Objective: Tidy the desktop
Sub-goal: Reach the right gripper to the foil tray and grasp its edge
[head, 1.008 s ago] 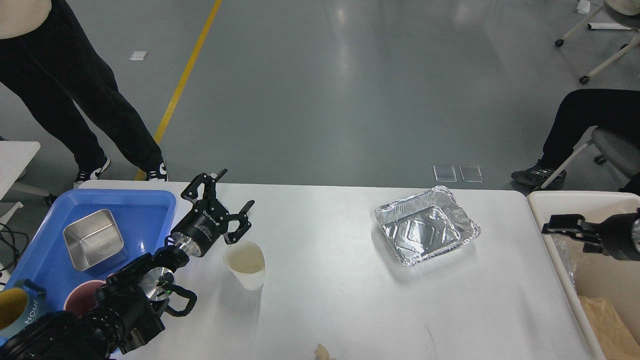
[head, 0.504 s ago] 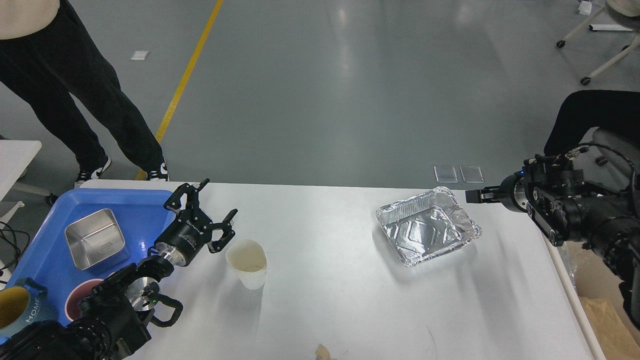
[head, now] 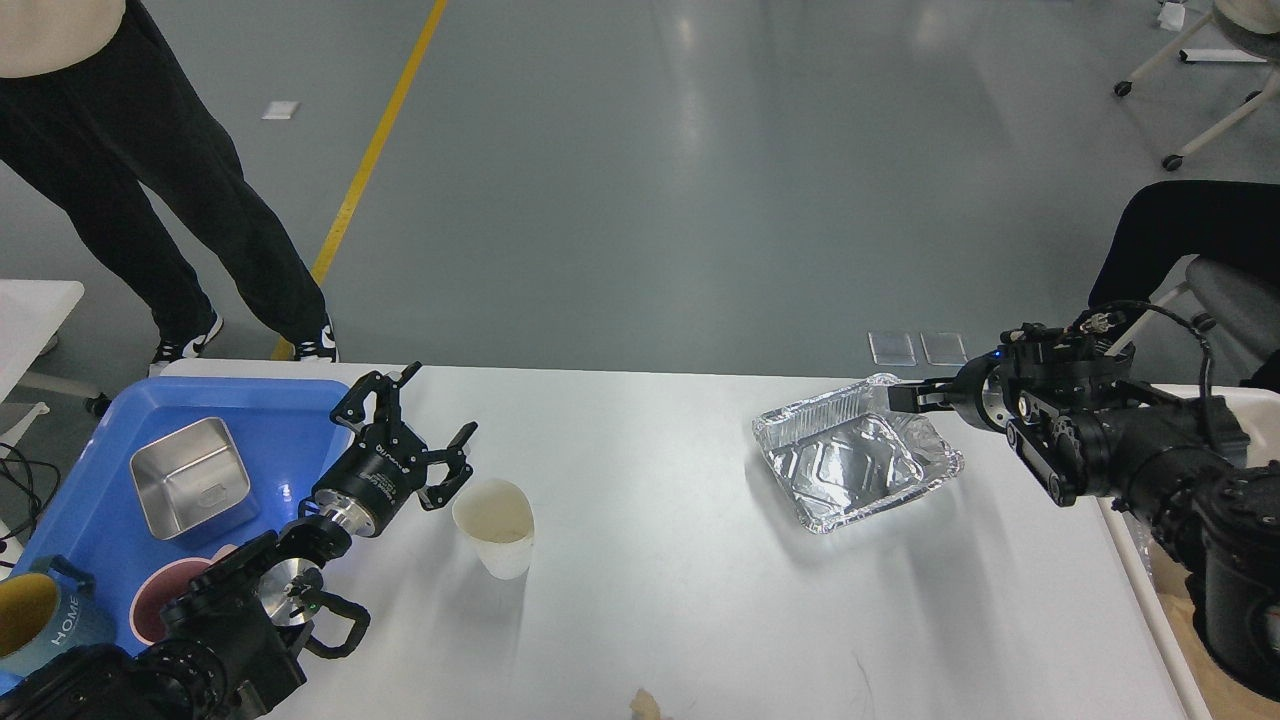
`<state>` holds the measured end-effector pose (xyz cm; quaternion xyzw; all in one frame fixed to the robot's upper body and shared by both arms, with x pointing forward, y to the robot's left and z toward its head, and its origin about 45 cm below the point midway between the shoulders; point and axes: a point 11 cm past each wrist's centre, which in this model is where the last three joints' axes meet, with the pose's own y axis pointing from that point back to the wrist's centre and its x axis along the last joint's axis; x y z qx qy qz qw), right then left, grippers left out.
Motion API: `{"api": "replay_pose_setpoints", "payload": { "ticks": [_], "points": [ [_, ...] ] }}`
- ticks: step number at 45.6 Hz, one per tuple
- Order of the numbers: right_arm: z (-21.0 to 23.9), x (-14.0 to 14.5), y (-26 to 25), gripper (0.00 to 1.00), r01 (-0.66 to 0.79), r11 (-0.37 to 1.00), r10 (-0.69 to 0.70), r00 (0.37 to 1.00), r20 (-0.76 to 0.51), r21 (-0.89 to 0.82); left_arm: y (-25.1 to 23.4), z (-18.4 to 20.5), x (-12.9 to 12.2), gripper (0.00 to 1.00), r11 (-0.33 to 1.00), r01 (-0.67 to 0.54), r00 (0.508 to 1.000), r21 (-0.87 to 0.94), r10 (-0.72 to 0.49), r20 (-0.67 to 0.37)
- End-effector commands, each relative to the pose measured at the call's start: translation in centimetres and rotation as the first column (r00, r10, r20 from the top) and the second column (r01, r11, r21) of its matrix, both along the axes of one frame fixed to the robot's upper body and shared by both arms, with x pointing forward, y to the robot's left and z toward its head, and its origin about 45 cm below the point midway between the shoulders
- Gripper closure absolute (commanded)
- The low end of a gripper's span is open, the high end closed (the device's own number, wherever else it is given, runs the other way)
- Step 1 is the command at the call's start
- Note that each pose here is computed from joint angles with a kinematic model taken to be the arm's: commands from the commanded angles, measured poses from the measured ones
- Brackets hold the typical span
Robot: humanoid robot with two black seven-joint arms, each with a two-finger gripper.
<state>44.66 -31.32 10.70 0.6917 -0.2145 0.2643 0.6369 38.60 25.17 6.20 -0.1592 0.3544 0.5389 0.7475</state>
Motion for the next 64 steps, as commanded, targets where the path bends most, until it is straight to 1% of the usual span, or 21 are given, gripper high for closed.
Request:
{"api": "replay_pose_setpoints", "payload": {
  "ticks": [1,10,23,37,44,50,55,60,64],
  "points": [
    [-0.9,-0.4,0.3,0.0,0.002,1.0,-0.002,1.0,0.009,-0.006,0.1,0.1,0.1,0.04,1.0,-0.003,1.0,0.001,0.003,0.003],
    [-2.5,-1.4,0.6,0.02,0.005,1.0,-0.005,1.0,0.005,-0.013,0.1,0.0,0.0,0.04,1.0,-0.003,1.0,-0.002,0.003,0.003],
    [-4.4,-2.7,0.2,0.1,-0.003,0.998,0.004,1.0,0.015,-0.06,-0.1,0.1,0.0,0.04,1.0,-0.006,1.0,-0.006,0.006,0.007],
    [-4.9,-3.1,0.1,0.17,-0.002,0.998,0.003,1.0,0.012,-0.062,0.0,0.0,-0.1,0.04,1.0,-0.007,1.0,-0.009,0.007,0.007],
    [-5.3,-3.3,0.9,0.26,-0.011,0.998,0.011,1.0,0.01,-0.056,-0.1,-0.7,-0.9,0.04,1.0,-0.014,1.0,-0.016,0.014,-0.005],
    [-5.8,-3.6,1.3,0.38,-0.036,0.996,0.036,0.999,0.001,-0.086,-0.1,-0.8,-0.9,0.04,1.0,-0.016,1.0,-0.017,0.016,-0.004],
    [-5.9,-3.7,1.6,0.45,-0.051,0.994,0.051,0.999,-0.001,-0.096,0.0,-0.9,-1.1,0.04,1.0,-0.019,1.0,-0.019,0.019,-0.004],
    [-5.9,-3.7,1.9,0.48,-0.053,0.994,0.053,0.999,-0.001,-0.092,0.0,-0.9,-1.1,0.04,1.0,-0.019,1.0,-0.019,0.019,-0.004],
    [-6.0,-3.7,1.9,0.54,-0.056,0.994,0.056,0.998,-0.004,-0.095,0.1,-0.9,-1.1,0.04,1.0,-0.02,1.0,-0.019,0.02,-0.005]
  ]
}}
